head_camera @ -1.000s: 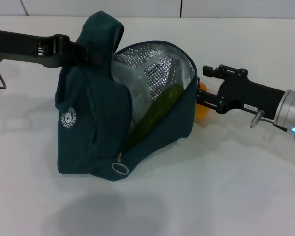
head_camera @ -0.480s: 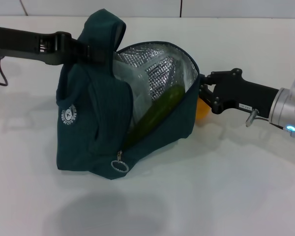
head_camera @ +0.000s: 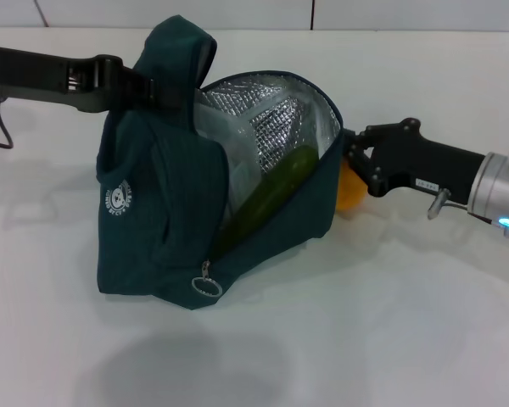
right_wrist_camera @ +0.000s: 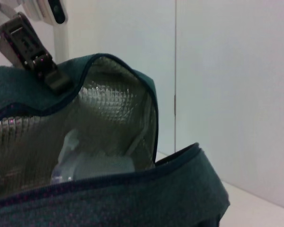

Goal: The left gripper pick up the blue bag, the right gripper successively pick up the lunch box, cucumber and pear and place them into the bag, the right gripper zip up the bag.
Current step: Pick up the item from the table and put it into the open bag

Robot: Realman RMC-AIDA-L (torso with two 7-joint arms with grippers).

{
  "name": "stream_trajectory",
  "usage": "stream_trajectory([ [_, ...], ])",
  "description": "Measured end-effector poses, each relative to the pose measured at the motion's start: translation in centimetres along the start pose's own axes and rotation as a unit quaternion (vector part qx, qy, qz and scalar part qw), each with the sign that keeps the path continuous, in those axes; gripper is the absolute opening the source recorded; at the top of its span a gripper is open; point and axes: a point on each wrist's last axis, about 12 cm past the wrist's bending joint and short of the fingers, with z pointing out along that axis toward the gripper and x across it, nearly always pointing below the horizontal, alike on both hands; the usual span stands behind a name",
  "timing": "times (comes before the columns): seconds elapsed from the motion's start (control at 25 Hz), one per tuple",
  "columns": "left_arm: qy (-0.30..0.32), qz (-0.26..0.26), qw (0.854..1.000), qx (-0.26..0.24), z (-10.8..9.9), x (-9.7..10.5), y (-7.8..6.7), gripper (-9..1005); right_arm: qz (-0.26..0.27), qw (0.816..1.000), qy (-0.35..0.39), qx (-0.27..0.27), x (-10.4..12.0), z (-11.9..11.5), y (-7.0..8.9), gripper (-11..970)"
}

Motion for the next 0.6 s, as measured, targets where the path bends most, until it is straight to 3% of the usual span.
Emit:
stream_trajectory([
  [0.6, 0.001, -0.003, 1.0, 0.002, 0.1, 0.0, 0.0, 37, 0.046, 0.992, -0.113, 0.033, -1.3, -4.3, -1.4, 39],
])
